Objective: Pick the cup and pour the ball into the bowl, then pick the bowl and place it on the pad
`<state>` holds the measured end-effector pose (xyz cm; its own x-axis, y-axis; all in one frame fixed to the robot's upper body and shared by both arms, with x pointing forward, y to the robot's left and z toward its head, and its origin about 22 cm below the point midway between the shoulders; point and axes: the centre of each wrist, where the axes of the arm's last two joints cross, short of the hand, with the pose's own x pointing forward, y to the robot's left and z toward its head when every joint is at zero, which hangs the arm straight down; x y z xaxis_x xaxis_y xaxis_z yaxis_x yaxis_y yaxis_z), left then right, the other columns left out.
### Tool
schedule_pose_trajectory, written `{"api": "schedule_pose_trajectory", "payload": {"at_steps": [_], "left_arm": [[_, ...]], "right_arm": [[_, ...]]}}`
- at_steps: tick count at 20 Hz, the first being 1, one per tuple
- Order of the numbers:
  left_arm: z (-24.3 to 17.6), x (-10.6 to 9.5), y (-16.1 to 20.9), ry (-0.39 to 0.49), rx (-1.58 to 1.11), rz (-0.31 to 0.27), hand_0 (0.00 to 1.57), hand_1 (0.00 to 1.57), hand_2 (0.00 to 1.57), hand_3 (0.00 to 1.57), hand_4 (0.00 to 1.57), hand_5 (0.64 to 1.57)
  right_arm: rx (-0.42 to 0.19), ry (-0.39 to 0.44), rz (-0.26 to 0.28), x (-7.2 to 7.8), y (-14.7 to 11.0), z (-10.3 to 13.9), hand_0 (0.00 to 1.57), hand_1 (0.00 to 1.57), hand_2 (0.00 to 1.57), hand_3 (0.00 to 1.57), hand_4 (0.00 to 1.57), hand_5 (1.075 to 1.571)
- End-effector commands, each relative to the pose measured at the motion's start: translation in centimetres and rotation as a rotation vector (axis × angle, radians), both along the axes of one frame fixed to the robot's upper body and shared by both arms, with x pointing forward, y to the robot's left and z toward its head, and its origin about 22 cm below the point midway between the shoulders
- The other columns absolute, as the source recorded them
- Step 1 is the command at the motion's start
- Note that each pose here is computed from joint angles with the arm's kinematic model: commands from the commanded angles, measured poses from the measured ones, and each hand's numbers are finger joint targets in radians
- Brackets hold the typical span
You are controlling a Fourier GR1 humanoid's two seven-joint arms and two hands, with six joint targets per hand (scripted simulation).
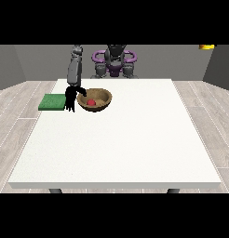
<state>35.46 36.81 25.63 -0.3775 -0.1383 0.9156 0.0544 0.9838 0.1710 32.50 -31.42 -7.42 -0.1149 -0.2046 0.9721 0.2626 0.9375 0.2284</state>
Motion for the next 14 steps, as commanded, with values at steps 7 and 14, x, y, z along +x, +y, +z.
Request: {"api": "schedule_pose_trajectory", "payload": {"at_steps": [7,14], "left_arm": [[1.7,-1.4,3.5,-0.078,-0.012,0.017,0.00,0.00,0.00,0.00,1.02,1.540],[2.0,-1.3,2.2,-0.052,-0.037,-0.028,0.00,0.00,0.00,0.00,1.07,1.523]], "right_arm": [[0.008,0.126,-0.071,1.1,2.8,-0.3,0.00,0.00,0.00,0.00,0.62,1.568],[-0.194,0.355,-0.205,-3.4,-3.3,-2.5,1.57,1.57,1.57,1.57,0.90,1.495]]}}
